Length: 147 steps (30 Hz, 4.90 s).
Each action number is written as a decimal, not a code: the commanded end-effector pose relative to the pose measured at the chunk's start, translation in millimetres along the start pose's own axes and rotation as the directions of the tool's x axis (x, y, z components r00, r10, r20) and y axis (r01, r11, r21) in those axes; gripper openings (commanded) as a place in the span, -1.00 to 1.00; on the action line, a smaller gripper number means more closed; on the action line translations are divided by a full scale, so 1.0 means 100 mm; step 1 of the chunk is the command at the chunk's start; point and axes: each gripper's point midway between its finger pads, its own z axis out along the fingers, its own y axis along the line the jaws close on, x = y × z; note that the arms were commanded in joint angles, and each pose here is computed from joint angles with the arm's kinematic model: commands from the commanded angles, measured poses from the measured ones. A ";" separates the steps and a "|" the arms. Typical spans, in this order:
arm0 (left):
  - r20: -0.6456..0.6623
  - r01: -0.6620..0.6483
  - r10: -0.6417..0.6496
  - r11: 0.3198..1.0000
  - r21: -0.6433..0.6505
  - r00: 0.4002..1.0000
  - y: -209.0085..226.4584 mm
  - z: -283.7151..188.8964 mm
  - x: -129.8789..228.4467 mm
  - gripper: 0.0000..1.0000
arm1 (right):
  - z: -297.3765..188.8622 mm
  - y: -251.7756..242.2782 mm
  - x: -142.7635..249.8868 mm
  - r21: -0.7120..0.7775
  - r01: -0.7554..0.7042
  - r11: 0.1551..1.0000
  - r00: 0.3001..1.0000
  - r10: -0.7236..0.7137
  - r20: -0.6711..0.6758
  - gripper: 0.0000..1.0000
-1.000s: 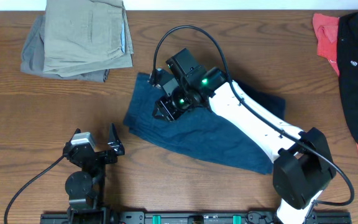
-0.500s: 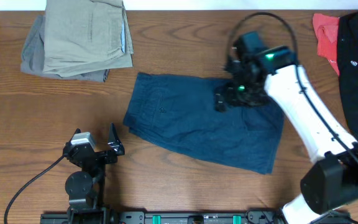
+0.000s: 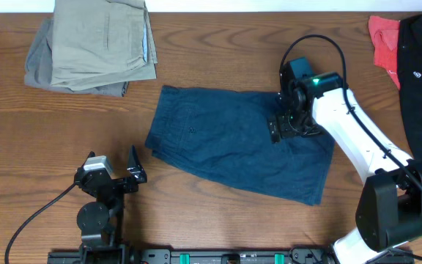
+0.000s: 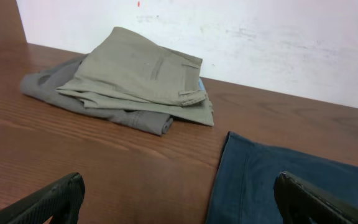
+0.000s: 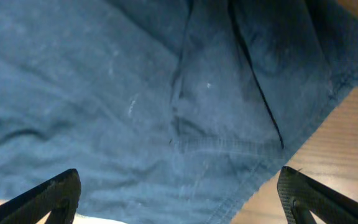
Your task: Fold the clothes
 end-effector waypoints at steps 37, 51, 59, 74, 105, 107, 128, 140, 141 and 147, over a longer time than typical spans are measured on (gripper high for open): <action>-0.043 0.007 -0.008 0.999 -0.034 0.999 0.07 0.02 0.16 0.96 | 0.69 -0.19 0.03 0.053 -0.107 0.993 0.989 0.101 0.112 -0.98; -0.043 0.007 -0.008 0.999 -0.034 0.999 0.07 0.02 0.16 0.96 | 0.45 -0.76 -0.25 0.305 -0.198 0.931 0.961 0.123 0.248 -0.98; -0.043 0.007 -0.008 0.999 -0.034 0.999 0.07 0.02 0.16 0.96 | 0.26 -0.99 -0.55 0.276 -0.282 0.919 0.921 0.178 0.347 -0.98; -0.043 0.007 -0.008 0.999 -0.034 0.999 0.07 0.02 0.16 0.96 | 0.16 -1.37 -0.92 0.239 -0.406 0.882 0.826 0.242 0.509 -0.98; -0.043 0.007 -0.008 0.999 -0.034 0.999 0.07 0.02 0.16 0.96 | 0.61 -0.78 -0.59 -0.081 -0.178 0.981 0.933 0.194 0.302 -0.89; -0.043 0.007 -0.008 0.999 -0.034 0.999 0.07 0.02 0.16 0.96 | 0.65 -0.82 -0.59 -0.087 -0.205 0.975 0.923 0.223 0.314 -0.88; -0.043 0.007 -0.008 0.999 -0.034 0.999 0.07 0.02 0.16 0.96 | 1.13 -1.23 -0.72 -0.041 -0.317 0.947 0.853 0.304 0.424 -0.94; -0.043 0.007 -0.008 0.999 -0.034 0.999 0.07 0.02 0.16 0.96 | 0.76 -1.66 -1.08 0.052 -0.341 0.939 0.796 0.259 0.548 -0.87; -0.043 0.007 -0.008 0.999 -0.034 0.999 0.07 0.02 0.16 0.95 | 0.66 -1.69 -1.12 0.063 -0.349 0.935 0.790 0.257 0.556 -0.74; -0.043 0.007 -0.008 0.999 -0.034 0.999 0.07 0.02 0.16 0.96 | -0.28 -1.84 -1.31 0.084 -0.380 0.921 0.740 0.248 0.625 0.98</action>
